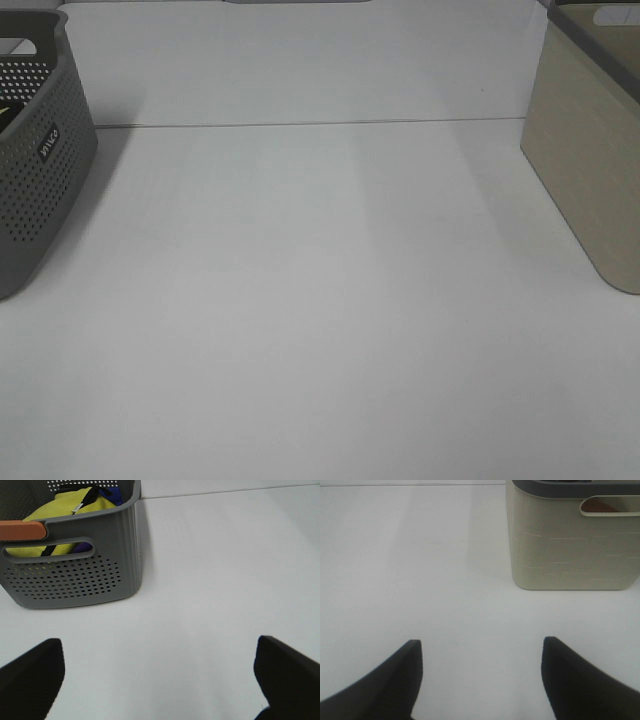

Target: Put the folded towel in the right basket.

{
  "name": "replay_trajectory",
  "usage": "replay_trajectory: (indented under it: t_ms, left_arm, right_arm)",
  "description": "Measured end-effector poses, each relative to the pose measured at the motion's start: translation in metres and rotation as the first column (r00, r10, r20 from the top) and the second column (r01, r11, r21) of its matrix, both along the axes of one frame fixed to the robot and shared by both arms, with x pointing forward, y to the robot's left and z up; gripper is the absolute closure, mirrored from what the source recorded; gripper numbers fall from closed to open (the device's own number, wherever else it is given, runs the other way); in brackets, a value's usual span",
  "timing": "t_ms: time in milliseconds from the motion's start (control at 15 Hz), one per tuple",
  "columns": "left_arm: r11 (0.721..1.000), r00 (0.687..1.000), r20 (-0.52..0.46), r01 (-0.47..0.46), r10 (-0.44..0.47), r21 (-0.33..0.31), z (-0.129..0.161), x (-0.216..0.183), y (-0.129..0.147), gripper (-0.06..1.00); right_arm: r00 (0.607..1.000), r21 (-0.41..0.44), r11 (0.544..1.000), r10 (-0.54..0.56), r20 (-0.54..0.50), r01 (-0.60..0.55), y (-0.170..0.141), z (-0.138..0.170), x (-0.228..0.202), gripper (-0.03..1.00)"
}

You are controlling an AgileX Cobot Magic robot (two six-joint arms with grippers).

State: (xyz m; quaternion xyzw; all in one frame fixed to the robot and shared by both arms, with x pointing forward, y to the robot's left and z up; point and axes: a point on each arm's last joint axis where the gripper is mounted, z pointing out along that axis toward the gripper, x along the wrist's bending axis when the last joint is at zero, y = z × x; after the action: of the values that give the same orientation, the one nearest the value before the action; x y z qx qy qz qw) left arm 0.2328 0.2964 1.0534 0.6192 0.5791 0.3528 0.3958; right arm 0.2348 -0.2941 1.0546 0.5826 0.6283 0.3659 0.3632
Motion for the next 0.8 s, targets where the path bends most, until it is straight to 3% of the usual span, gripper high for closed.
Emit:
replay_trajectory:
  t_ms: [800]
  left_arm:
    - [1.000, 1.000, 0.000, 0.000, 0.000, 0.000, 0.0000, 0.0000, 0.0000, -0.03]
  right_arm:
    - [1.000, 0.000, 1.000, 0.000, 0.011, 0.000, 0.0000, -0.0007, -0.0014, 0.32]
